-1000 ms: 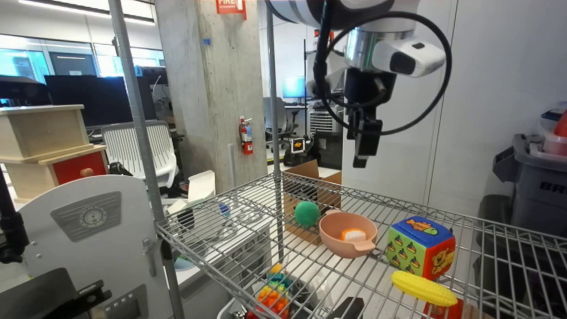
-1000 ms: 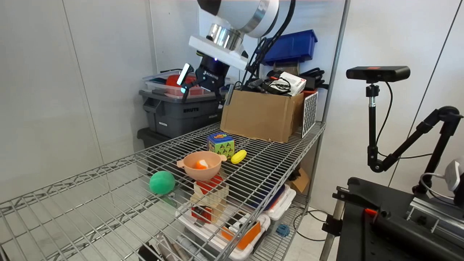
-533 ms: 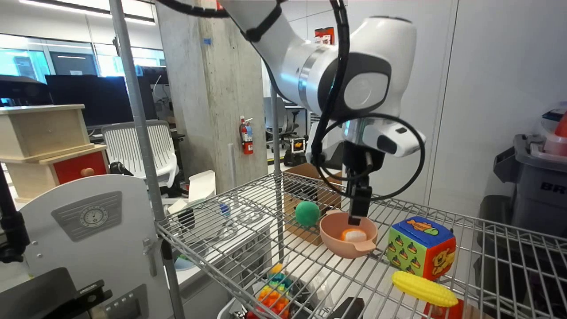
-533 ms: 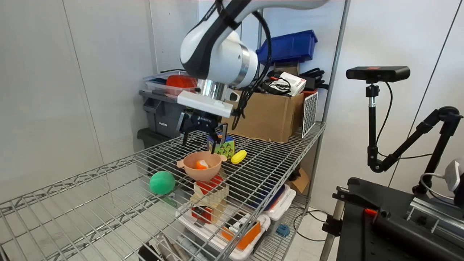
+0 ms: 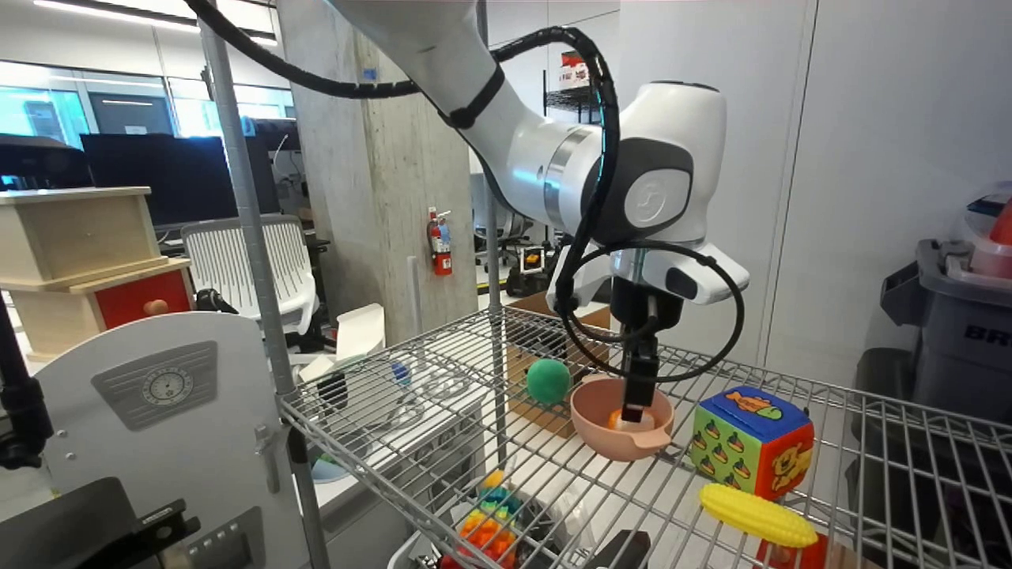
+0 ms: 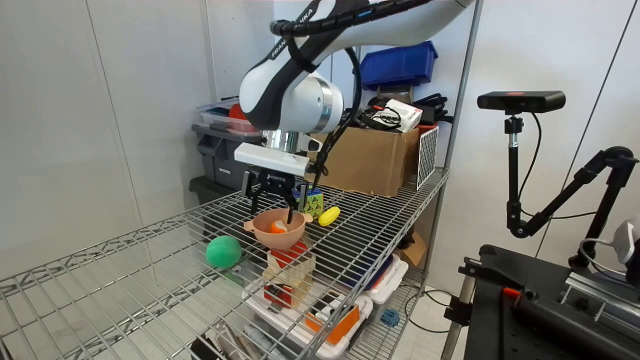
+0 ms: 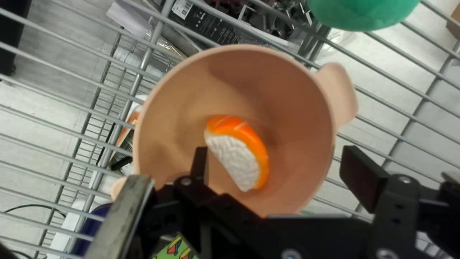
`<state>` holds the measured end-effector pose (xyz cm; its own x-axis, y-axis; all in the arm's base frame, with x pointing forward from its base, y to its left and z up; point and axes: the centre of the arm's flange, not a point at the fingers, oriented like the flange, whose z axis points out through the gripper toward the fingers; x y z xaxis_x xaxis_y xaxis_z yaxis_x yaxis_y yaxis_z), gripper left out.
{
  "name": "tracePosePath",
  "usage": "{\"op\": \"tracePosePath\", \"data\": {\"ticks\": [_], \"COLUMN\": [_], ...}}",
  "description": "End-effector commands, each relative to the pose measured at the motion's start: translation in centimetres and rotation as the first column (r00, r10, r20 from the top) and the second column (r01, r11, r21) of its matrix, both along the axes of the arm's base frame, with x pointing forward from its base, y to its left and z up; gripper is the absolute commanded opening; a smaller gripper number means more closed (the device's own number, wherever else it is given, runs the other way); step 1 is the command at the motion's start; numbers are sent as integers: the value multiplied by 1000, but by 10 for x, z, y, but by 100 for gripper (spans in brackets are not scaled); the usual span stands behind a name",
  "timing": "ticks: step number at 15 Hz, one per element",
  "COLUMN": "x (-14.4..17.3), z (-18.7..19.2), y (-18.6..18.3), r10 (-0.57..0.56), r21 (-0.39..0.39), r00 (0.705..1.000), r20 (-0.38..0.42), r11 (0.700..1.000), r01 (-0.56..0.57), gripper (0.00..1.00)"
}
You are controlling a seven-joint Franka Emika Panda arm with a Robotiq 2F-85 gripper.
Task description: Pick up the object from the bowl and place it on the mesh
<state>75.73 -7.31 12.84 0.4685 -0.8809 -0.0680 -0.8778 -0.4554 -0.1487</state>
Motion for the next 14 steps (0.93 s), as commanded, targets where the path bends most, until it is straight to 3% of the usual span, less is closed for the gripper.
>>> {"op": "tracePosePath", "data": {"ticks": [1, 4, 6, 8, 11, 12, 14], "x": [13, 18, 20, 23, 27, 28, 33], "z": [22, 20, 19, 15, 7, 3, -6], "y": [-11, -17, -17, -17, -18, -18, -18], "r10": [-25, -38, -43, -50, -58, -59, -65], "r21": [-15, -16, -15, -11, -3, -2, 2], "r00": [999, 998, 996, 994, 990, 989, 985], "r20": [-21, -51, -74, -96, -130, -139, -157], "r11": [1000, 999, 999, 999, 998, 998, 998], "r01": [25, 38, 42, 49, 58, 60, 66], "gripper": [100, 100, 93, 99, 100, 98, 83]}}
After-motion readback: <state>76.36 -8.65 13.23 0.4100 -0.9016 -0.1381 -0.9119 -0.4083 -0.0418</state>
